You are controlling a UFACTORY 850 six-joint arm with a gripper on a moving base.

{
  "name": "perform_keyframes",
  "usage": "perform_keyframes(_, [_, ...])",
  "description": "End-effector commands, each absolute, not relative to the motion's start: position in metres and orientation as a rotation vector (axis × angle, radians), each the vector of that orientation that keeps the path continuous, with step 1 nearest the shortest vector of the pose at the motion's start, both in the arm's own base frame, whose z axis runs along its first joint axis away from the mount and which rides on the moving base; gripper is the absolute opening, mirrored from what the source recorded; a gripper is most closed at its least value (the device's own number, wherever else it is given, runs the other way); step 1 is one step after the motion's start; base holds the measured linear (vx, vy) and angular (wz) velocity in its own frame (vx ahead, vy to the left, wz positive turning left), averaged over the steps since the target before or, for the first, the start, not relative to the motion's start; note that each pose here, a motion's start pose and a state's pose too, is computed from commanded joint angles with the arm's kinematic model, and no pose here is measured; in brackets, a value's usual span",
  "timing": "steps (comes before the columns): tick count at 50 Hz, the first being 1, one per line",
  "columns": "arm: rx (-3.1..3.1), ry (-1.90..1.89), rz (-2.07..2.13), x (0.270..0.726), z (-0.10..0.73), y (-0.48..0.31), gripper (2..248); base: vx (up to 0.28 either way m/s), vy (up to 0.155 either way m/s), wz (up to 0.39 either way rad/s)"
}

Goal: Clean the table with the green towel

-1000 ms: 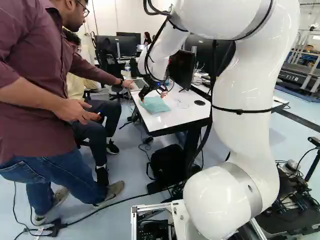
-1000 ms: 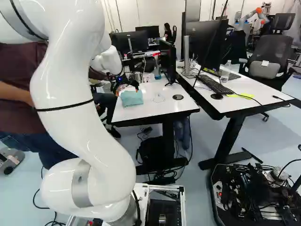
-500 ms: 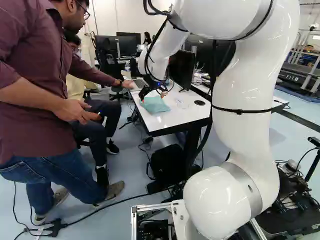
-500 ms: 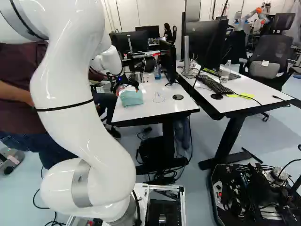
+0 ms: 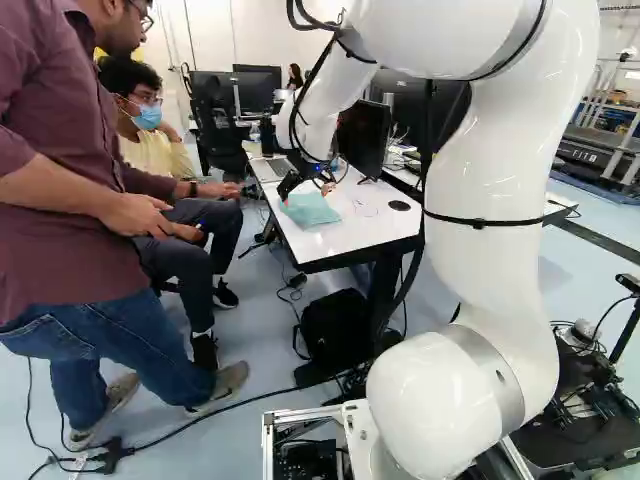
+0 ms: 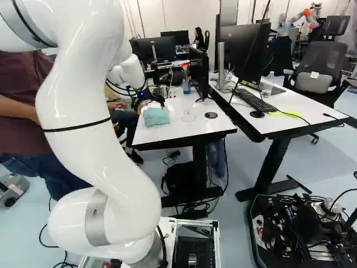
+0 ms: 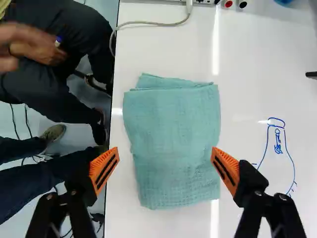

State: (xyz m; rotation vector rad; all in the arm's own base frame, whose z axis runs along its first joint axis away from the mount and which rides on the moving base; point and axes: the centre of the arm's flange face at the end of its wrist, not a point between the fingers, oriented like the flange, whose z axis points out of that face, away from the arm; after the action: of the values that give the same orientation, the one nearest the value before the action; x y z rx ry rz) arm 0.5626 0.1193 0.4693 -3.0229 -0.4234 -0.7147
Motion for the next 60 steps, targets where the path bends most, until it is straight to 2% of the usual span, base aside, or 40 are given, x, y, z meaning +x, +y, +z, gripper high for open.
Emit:
perform_keyframes(34, [-3.024, -0.429, -0.707, 0.559, 0.469, 0.121, 247, 0.000, 0.000, 0.000])
perform_keyframes(60, [-3.100, -0.513, -0.342, 0.497, 0.463, 0.133, 247, 0.000, 0.000, 0.000])
